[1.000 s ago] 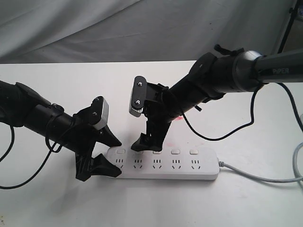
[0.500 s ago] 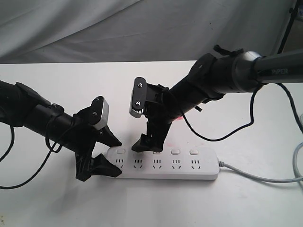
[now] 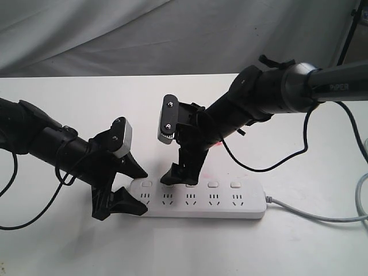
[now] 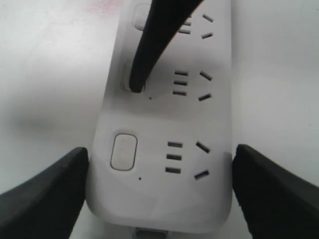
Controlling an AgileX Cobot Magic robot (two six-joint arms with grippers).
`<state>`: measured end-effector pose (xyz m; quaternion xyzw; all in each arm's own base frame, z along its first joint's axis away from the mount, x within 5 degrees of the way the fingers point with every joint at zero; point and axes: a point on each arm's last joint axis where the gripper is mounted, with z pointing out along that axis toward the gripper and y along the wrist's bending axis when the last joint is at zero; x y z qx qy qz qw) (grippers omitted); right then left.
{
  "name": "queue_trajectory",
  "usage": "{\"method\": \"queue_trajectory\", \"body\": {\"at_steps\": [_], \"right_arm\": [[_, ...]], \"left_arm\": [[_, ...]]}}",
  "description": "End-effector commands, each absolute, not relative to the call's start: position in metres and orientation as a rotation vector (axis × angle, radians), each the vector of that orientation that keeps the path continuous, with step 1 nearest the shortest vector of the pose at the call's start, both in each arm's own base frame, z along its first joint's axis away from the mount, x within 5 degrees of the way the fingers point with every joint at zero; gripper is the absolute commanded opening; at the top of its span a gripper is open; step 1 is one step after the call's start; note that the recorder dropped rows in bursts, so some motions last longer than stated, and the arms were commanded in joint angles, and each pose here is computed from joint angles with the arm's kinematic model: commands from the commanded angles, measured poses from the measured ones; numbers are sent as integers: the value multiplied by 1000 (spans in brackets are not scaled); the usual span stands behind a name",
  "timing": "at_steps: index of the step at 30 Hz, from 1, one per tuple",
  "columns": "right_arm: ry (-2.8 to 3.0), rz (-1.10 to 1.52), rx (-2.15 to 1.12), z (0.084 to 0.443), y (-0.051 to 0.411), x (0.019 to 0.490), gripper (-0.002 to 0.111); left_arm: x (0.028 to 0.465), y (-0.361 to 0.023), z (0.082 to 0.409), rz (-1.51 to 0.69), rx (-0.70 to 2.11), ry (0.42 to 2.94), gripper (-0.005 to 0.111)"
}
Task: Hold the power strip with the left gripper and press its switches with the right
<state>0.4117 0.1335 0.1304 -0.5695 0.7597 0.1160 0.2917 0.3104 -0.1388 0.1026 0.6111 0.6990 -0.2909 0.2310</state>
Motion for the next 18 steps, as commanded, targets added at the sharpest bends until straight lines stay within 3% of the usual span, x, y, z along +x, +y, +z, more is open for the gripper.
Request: {"method": "queue_trajectory", "body": {"at_steps": [1,18], "right_arm": [[2012,227,-1586,118,129,409,104],[1956,203,-1697,112,137,401,104]], "left_arm": [[311,-140,101,-789,1679,1925,44],[311,-140,101,-789,1679,1925,44]]}}
